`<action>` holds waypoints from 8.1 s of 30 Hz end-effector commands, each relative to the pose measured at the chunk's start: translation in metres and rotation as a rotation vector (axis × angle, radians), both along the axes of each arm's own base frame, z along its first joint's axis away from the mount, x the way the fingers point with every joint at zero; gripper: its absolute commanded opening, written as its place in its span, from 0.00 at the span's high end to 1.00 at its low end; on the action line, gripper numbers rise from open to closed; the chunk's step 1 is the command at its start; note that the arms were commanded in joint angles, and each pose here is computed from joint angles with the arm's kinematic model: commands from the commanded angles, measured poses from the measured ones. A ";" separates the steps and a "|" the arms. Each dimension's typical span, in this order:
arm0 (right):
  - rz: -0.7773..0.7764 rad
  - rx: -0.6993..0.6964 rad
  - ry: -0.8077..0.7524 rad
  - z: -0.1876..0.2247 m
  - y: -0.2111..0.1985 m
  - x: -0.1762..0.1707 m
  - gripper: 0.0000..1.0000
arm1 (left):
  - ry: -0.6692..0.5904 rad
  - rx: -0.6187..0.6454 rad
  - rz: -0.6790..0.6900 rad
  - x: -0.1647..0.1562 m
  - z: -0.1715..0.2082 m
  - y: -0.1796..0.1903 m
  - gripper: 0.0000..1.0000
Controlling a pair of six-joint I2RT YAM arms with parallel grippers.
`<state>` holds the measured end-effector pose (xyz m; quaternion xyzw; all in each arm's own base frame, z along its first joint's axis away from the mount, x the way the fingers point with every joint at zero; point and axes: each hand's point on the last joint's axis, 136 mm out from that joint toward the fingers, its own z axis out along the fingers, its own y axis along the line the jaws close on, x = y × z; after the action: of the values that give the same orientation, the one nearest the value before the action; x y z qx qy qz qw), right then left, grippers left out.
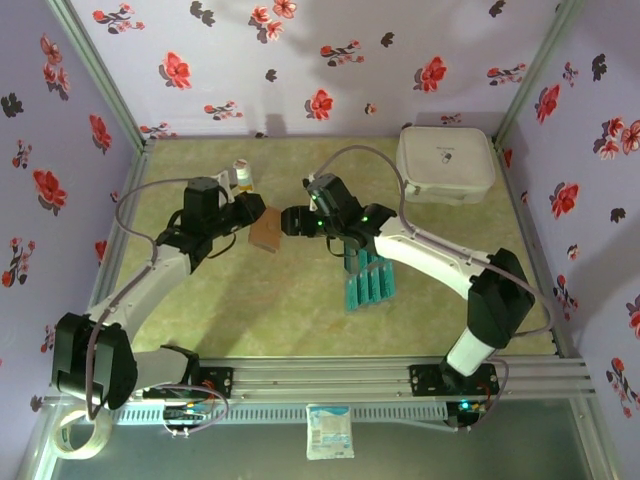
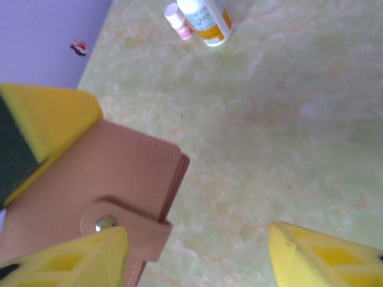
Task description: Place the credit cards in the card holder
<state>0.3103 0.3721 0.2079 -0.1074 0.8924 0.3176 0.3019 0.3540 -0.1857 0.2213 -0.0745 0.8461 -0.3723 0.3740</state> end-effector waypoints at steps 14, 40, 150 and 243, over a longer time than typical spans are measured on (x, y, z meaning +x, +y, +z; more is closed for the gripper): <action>-0.061 0.132 0.046 -0.006 0.028 0.003 0.36 | -0.010 -0.014 0.027 -0.002 0.015 0.009 1.00; 0.002 0.130 0.077 -0.011 0.055 -0.012 0.37 | 0.002 -0.045 0.047 -0.001 0.002 0.009 1.00; -0.056 0.264 0.339 -0.060 0.020 0.000 1.00 | 0.240 0.043 0.023 -0.017 -0.137 0.031 0.54; -0.062 -0.121 0.231 -0.075 -0.038 0.000 0.66 | 0.359 0.314 -0.101 -0.026 -0.158 0.013 0.92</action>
<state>0.3113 0.3157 0.1117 -0.0542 0.9533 0.2314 0.1863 0.3287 -0.1738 0.0552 -0.0457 0.9480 -0.2428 0.2006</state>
